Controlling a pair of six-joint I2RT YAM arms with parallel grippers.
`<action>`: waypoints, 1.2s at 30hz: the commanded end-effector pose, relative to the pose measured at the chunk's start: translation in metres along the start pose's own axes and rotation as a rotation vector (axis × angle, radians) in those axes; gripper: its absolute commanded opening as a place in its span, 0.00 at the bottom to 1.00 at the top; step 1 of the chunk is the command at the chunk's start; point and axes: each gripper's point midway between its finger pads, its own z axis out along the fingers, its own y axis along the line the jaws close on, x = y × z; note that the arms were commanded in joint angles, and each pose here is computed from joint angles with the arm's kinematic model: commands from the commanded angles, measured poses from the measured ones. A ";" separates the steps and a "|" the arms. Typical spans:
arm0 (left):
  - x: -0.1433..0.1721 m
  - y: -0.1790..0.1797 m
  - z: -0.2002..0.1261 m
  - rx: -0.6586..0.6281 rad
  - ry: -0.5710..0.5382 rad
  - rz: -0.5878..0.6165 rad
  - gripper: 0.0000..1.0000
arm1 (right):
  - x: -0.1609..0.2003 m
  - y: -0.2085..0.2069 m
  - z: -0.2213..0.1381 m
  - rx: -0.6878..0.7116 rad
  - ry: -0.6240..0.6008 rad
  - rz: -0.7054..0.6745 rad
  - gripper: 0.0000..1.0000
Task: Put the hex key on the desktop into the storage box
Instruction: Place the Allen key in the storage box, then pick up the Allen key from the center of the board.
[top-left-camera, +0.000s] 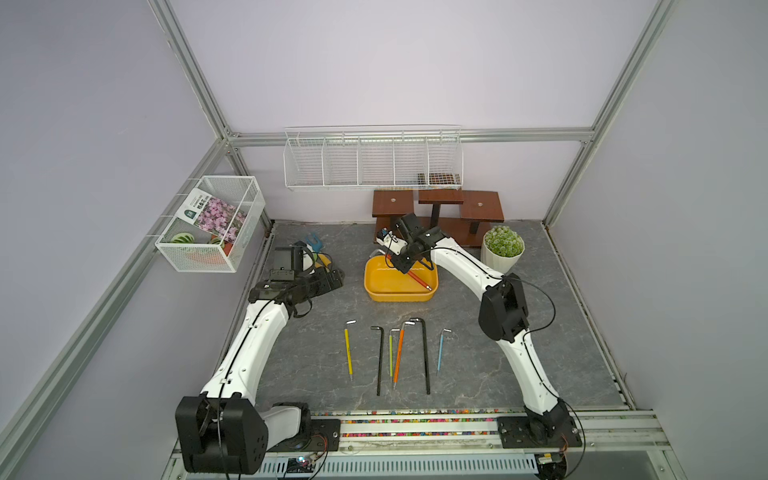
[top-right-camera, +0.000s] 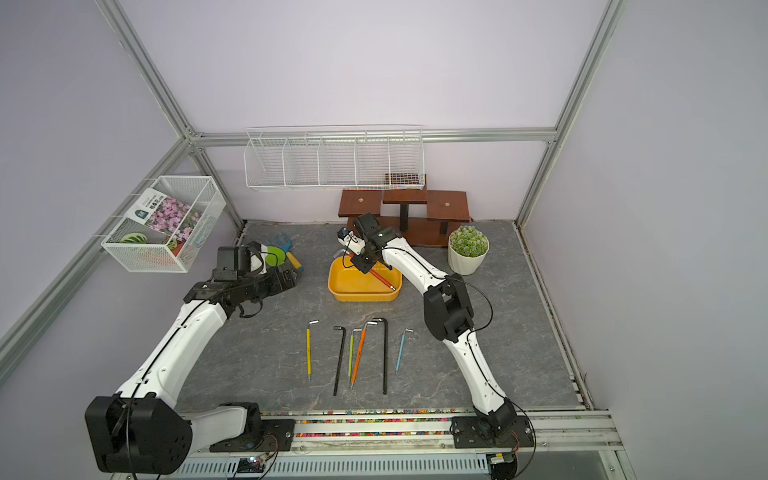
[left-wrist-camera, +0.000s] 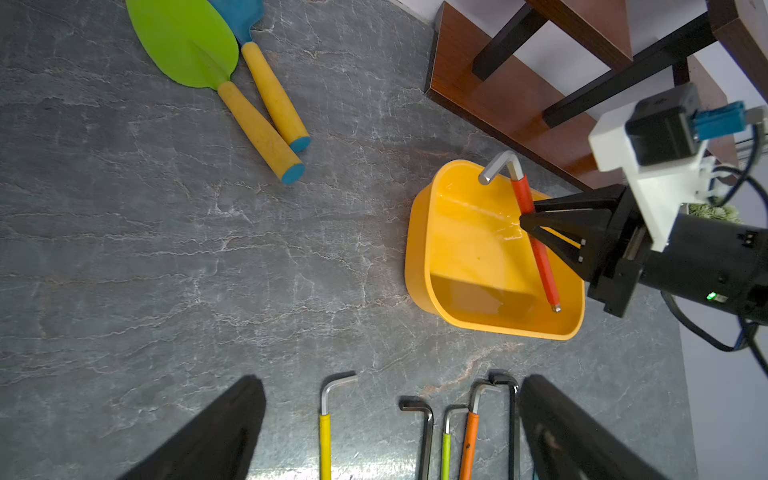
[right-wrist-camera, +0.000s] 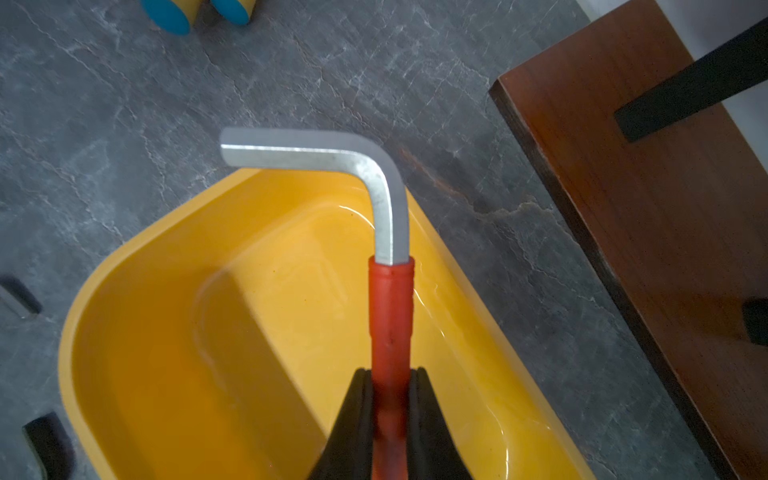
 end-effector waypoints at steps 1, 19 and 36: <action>0.001 0.003 0.003 0.002 0.005 0.008 1.00 | -0.004 -0.001 0.000 0.039 0.005 -0.019 0.22; 0.003 0.005 0.003 -0.006 0.010 0.011 1.00 | -0.034 0.006 -0.072 0.030 -0.111 0.163 0.51; 0.043 -0.020 0.010 0.140 0.149 -0.045 1.00 | 0.067 0.040 -0.156 0.054 -0.122 0.572 0.68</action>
